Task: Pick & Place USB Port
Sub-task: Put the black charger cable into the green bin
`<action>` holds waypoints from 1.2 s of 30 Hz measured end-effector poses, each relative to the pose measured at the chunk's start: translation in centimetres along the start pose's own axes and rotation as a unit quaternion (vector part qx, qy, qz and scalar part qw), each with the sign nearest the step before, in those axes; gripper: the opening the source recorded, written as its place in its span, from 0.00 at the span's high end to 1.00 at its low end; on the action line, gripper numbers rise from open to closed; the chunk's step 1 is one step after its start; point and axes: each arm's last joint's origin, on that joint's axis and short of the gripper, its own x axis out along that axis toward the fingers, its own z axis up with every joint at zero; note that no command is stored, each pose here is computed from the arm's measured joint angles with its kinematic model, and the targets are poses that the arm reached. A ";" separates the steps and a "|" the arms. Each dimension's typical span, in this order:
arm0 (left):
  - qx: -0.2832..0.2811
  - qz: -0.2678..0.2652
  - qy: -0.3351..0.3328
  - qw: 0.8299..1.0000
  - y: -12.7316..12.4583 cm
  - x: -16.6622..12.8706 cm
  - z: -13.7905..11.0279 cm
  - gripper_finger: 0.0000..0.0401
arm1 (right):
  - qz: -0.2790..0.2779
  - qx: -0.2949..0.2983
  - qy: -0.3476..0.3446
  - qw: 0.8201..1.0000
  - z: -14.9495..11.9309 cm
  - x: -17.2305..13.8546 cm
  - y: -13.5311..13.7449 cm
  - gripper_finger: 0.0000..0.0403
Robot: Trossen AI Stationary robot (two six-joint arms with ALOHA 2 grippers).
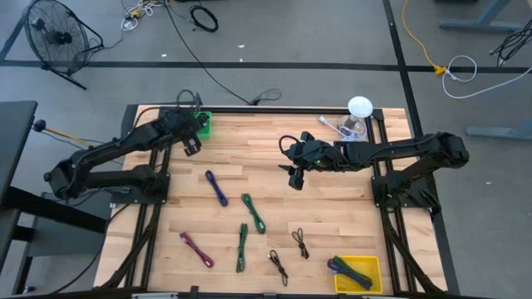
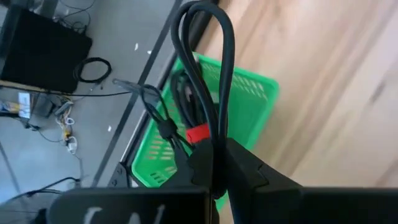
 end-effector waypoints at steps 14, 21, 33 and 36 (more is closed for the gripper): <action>-0.088 -0.008 0.002 0.996 1.8 3.0 0.1 0.95 | 0.000 0.000 -0.002 1.000 0.0 0.0 0.0 0.44; -0.087 -0.006 0.074 0.993 1.3 6.0 -0.4 0.95 | 0.000 0.001 -0.005 1.000 -1.0 0.6 0.1 0.44; -0.076 -0.021 0.092 0.993 1.1 9.2 -0.5 0.95 | 0.000 -0.011 -0.026 1.000 -2.5 1.4 0.1 0.44; -0.084 -0.023 0.096 0.992 0.9 9.6 -0.5 0.93 | 0.000 -0.011 -0.026 1.000 -2.5 1.4 0.1 0.44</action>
